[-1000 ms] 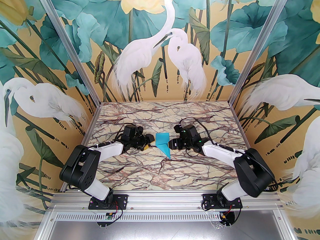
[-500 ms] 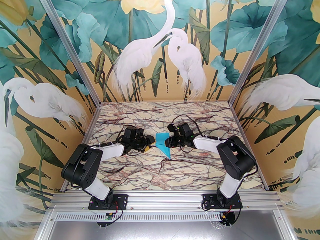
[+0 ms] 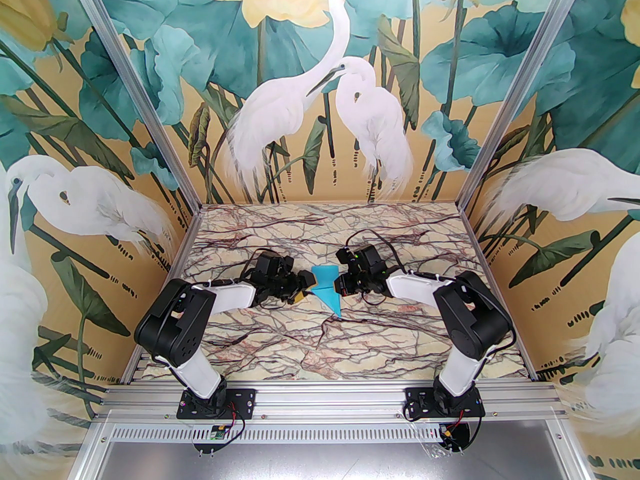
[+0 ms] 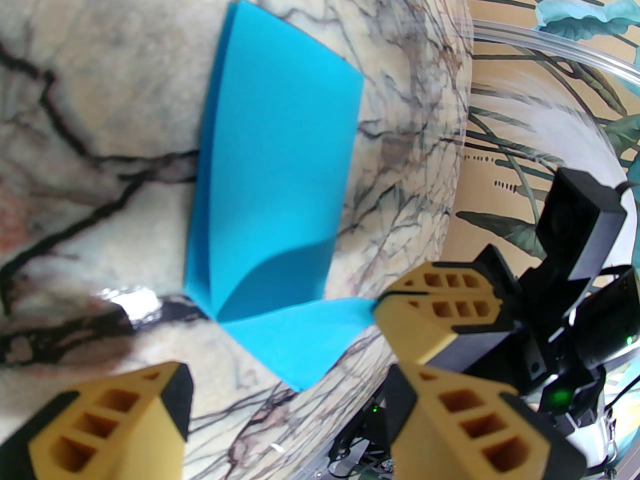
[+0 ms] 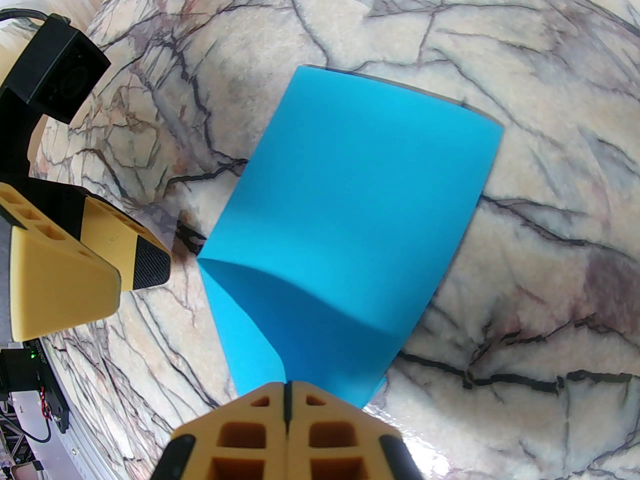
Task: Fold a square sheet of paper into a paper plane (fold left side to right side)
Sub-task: Fold the triangle third at the center of the table.
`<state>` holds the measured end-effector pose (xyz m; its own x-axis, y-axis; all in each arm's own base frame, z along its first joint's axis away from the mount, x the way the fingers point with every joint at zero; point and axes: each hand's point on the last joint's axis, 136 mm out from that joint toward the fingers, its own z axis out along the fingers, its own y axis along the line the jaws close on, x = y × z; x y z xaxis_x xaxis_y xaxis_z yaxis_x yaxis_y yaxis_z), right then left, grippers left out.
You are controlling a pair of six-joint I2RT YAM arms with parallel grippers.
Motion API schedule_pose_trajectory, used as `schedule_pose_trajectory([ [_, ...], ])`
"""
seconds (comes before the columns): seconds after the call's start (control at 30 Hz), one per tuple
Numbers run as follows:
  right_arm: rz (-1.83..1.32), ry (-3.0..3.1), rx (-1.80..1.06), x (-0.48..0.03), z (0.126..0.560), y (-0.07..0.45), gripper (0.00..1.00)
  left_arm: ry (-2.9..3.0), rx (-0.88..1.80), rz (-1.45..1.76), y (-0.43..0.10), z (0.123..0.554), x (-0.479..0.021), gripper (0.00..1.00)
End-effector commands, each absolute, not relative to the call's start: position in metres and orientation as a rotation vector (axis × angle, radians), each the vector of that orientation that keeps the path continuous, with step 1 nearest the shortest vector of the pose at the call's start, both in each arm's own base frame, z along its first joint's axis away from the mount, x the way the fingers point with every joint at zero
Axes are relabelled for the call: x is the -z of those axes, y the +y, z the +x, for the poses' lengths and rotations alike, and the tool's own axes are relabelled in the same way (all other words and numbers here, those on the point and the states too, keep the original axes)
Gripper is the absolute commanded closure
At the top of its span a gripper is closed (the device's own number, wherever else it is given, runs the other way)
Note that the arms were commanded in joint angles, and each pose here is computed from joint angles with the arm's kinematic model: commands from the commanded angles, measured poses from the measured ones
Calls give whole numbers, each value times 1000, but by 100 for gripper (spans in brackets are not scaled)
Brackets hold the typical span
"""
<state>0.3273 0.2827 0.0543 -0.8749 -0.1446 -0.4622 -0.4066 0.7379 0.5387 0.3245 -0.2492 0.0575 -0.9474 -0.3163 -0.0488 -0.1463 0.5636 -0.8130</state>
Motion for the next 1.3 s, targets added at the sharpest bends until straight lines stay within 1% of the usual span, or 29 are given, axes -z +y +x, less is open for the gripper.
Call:
schedule_pose_trajectory([
  [0.0, -378, 2544, -888, -56, 335, 278, 100, 2606, 1333, -369, -256, 331, -56, 31],
  [0.2, -369, 2542, -872, -56, 337, 276, 100, 2610, 1328, -358, -261, 336, -55, 33],
  [0.47, -369, 2538, -888, -56, 334, 276, 100, 2628, 1347, -326, -274, 340, -51, 41],
  [0.57, -366, 2536, -888, -56, 333, 275, 100, 2625, 1357, -316, -279, 343, -52, 47],
  [0.63, -360, 2536, -885, -56, 333, 274, 100, 2621, 1361, -318, -280, 344, -53, 53],
  [0.73, -335, 2524, -850, -60, 334, 268, 91, 2611, 1367, -308, -282, 345, -57, 65],
  [0.83, -298, 2495, -777, -70, 335, 257, 76, 2609, 1369, -297, -283, 344, -61, 78],
  [0.9, -280, 2475, -713, -79, 335, 246, 67, 2611, 1374, -290, -285, 342, -63, 82],
  [1.03, -314, 2443, -576, -99, 322, 233, 57, 2605, 1377, -286, -285, 342, -67, 82],
  [1.1, -348, 2431, -511, -107, 309, 233, 55, 2600, 1382, -283, -285, 343, -70, 82],
  [1.17, -370, 2422, -525, -112, 294, 239, 54, 2601, 1386, -277, -286, 342, -71, 82],
  [1.2, -358, 2423, -589, -112, 287, 244, 52, 2604, 1380, -273, -285, 342, -71, 81],
  [1.27, -319, 2417, -725, -109, 275, 251, 53, 2619, 1354, -274, -283, 341, -69, 68],
])
